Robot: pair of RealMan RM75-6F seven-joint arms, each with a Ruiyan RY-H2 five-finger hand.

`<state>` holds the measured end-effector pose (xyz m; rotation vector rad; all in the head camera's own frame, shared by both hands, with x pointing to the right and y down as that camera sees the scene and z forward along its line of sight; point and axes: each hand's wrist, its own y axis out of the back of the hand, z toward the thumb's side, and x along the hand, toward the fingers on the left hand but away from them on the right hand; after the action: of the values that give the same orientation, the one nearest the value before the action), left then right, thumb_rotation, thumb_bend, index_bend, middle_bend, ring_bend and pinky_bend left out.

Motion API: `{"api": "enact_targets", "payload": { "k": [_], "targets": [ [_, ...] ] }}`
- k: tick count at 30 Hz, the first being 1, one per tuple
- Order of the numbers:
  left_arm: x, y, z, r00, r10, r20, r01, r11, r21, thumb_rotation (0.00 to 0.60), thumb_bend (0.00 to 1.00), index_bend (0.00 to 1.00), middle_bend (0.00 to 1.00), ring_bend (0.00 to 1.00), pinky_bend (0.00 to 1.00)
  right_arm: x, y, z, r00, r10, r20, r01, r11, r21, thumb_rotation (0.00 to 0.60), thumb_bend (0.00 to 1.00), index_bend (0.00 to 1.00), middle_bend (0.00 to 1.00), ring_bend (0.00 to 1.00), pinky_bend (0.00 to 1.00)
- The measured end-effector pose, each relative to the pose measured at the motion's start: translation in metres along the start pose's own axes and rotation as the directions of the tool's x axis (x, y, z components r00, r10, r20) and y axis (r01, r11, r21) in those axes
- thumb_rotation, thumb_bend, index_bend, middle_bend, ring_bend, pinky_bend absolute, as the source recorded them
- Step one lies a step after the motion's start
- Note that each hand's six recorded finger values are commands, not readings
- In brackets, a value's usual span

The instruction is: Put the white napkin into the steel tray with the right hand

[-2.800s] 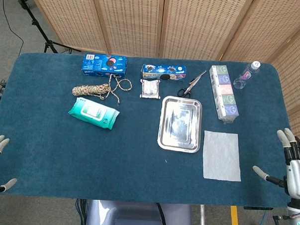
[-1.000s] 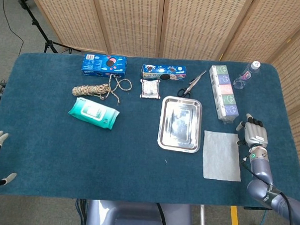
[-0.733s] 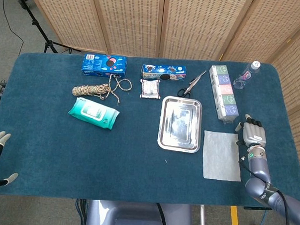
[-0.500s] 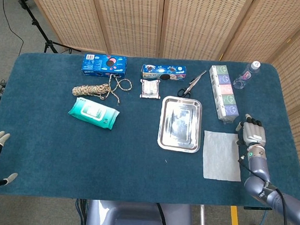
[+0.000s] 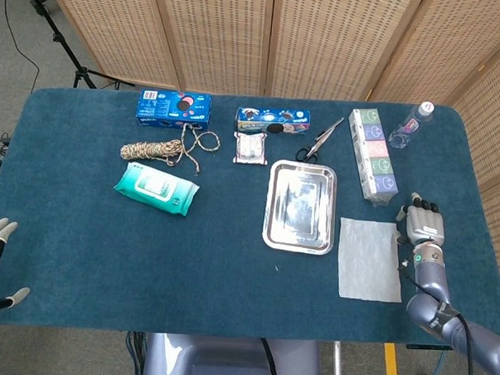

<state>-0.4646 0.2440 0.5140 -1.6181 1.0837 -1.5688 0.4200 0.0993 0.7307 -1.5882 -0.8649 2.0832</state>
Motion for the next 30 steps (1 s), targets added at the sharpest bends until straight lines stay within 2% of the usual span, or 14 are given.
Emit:
{"api": "enact_targets", "payload": {
  "k": [6, 11, 19, 26, 30],
  "targets": [
    [0.0007, -0.0010, 0.0001, 1.000, -0.003, -0.004, 0.003, 1.000, -0.001, 0.600, 0.00, 0.00, 0.00, 0.00, 0.00, -0.0009, -0.0035, 0.0015, 1.000, 0.006, -0.007, -0.006, 1.000, -0.002, 0.600, 0.41, 0.41, 0.00, 0.00, 0.00],
    [0.0021, -0.0016, -0.0002, 1.000, -0.006, -0.008, 0.006, 1.000, 0.001, 0.600, 0.00, 0.00, 0.00, 0.00, 0.00, -0.0025, -0.0052, 0.0016, 1.000, 0.008, -0.007, -0.008, 1.000, 0.002, 0.600, 0.41, 0.53, 0.00, 0.00, 0.00],
    [0.0030, -0.0024, -0.0003, 1.000, -0.008, -0.012, 0.008, 1.000, 0.004, 0.600, 0.00, 0.00, 0.00, 0.00, 0.00, -0.0025, -0.0051, 0.0045, 1.000, -0.005, -0.019, 0.004, 1.000, -0.011, 0.600, 0.46, 0.64, 0.00, 0.00, 0.00],
    [0.0026, -0.0023, -0.0002, 1.000, -0.006, -0.010, 0.006, 1.000, 0.004, 0.600, 0.00, 0.00, 0.00, 0.00, 0.00, -0.0010, -0.0050, 0.0057, 1.000, -0.011, -0.029, 0.010, 1.000, -0.022, 0.600, 0.64, 0.66, 0.00, 0.00, 0.00],
    [0.0025, -0.0025, 0.0000, 1.000, -0.008, -0.007, 0.008, 1.000, 0.005, 0.600, 0.00, 0.00, 0.00, 0.00, 0.00, 0.0018, -0.0024, 0.0068, 0.999, -0.021, -0.040, 0.020, 0.999, -0.030, 0.600, 0.69, 0.67, 0.00, 0.00, 0.00]
  ]
}}
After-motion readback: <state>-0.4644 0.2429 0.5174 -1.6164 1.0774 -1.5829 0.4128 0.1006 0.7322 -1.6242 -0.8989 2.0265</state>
